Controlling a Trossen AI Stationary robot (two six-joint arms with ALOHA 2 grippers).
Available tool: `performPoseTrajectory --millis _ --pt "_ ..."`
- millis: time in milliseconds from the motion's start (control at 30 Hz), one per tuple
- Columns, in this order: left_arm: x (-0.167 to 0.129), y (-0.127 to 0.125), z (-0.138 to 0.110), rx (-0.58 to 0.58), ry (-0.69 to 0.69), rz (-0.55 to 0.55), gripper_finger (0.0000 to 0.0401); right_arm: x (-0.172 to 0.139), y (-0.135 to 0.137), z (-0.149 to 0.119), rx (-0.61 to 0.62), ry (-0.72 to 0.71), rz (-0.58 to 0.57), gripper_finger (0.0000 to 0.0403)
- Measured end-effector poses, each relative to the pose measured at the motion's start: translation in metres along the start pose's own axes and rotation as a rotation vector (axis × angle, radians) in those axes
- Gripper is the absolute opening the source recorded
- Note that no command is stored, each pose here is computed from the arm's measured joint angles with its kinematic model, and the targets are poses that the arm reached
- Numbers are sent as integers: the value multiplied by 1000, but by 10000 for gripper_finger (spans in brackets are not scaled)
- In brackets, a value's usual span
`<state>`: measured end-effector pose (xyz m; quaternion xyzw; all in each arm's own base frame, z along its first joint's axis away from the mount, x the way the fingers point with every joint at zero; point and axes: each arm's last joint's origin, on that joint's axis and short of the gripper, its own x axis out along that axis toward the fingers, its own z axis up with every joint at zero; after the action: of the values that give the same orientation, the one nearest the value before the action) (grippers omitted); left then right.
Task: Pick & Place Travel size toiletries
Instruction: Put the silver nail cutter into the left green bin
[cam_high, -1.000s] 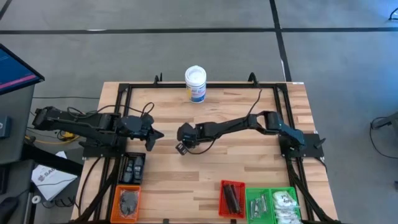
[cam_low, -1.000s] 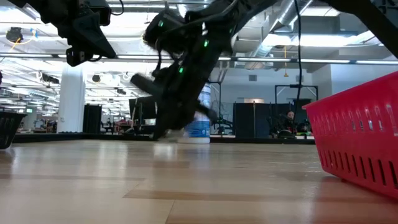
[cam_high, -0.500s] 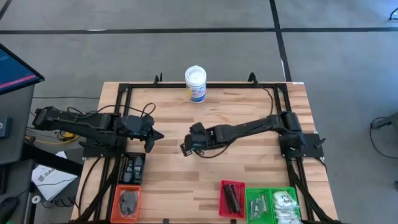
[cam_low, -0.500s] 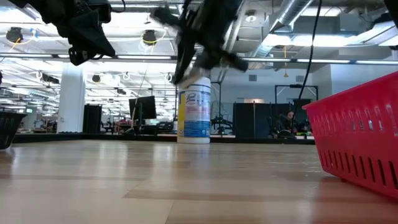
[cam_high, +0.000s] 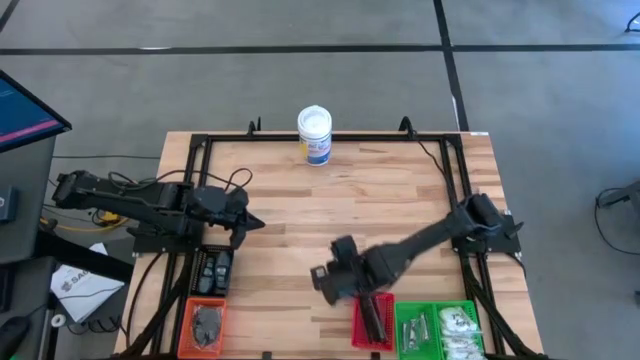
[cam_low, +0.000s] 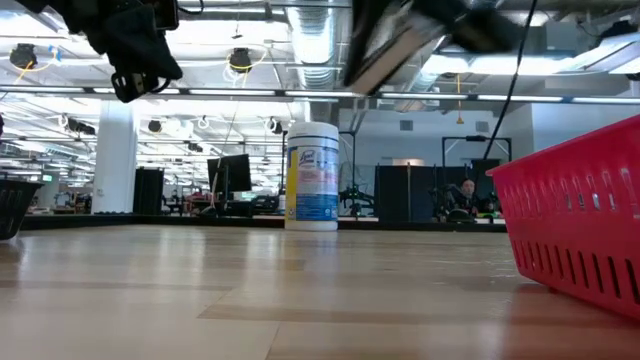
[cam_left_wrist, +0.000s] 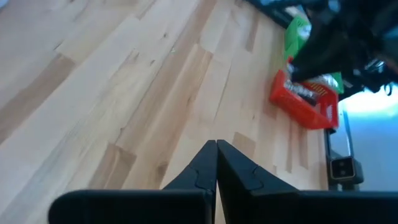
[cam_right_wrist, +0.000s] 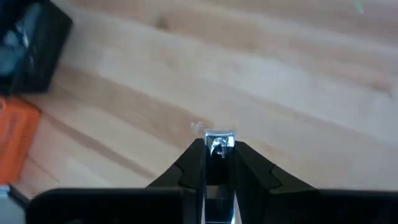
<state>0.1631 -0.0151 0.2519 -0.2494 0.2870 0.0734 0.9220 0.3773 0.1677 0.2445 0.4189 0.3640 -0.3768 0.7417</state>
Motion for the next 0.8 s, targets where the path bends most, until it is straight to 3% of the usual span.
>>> performPoseTrajectory --millis 400,800 --pt "-1 -7 10 -140 -172 15 0 -47 -29 -88 12 47 -49 49" --pt "3 -28 -1 -204 -223 27 0 -82 -66 -136 30 27 -132 49"
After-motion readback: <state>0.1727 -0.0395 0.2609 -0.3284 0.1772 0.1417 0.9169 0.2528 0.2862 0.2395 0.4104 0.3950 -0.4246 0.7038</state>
